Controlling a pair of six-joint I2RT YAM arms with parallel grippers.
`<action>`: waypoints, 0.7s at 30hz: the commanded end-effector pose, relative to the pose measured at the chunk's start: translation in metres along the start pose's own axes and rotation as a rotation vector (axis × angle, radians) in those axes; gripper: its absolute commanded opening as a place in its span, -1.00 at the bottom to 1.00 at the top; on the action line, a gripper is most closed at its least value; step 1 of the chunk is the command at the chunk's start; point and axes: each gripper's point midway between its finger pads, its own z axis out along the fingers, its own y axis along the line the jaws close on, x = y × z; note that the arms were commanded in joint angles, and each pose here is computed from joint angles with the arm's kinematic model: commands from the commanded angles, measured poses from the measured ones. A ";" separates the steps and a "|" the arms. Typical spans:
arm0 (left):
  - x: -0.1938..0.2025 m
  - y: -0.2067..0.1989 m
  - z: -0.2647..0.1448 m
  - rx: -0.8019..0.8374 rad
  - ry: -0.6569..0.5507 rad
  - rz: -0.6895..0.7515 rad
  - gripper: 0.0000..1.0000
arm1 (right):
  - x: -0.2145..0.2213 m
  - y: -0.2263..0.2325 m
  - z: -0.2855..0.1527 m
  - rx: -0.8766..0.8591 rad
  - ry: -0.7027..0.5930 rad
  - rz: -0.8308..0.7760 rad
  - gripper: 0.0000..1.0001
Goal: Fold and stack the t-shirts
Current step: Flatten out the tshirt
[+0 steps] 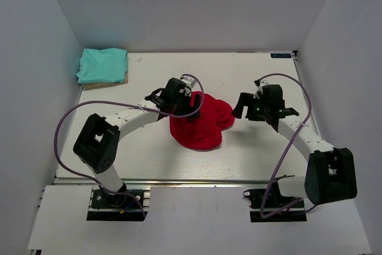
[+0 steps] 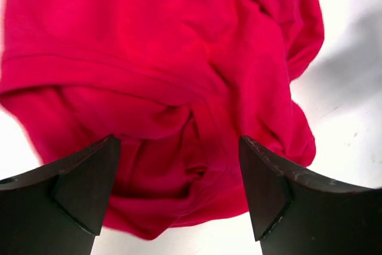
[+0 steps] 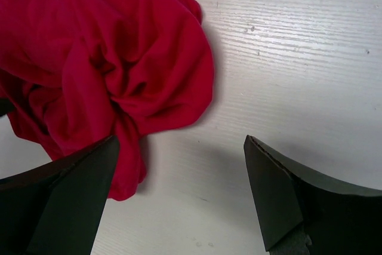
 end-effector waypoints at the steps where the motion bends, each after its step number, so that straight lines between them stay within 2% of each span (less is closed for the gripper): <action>1: -0.013 -0.014 0.002 0.015 -0.029 0.015 0.78 | -0.036 0.014 0.004 -0.030 -0.094 -0.053 0.81; 2: -0.009 -0.016 0.008 0.017 -0.015 0.020 0.78 | -0.035 0.014 0.008 -0.032 -0.085 -0.049 0.81; 4: -0.005 -0.017 0.015 0.008 -0.001 0.026 0.60 | -0.034 0.014 0.015 -0.031 -0.077 -0.049 0.81; 9: 0.000 -0.012 0.037 -0.037 0.043 0.029 0.36 | -0.030 0.011 0.031 -0.016 -0.042 -0.051 0.81; 10: 0.001 -0.012 0.039 -0.040 0.050 0.029 0.13 | -0.029 0.012 0.034 -0.022 -0.039 -0.056 0.81; 12: -0.002 -0.010 0.038 -0.053 0.047 0.029 -0.20 | -0.028 0.014 0.041 -0.031 -0.033 -0.060 0.81; 13: -0.006 -0.012 0.034 -0.049 0.034 0.016 -0.52 | -0.024 0.014 0.045 -0.037 -0.020 -0.058 0.76; 16: -0.019 -0.011 0.024 -0.066 -0.035 0.010 -1.00 | -0.023 0.014 0.057 -0.044 -0.002 -0.065 0.67; 19: -0.024 -0.008 0.007 -0.080 -0.093 0.010 -1.00 | -0.018 0.017 0.069 -0.059 0.028 -0.077 0.54; 21: -0.042 -0.015 -0.010 -0.052 -0.175 0.020 -1.00 | -0.013 0.020 0.076 -0.072 0.051 -0.082 0.52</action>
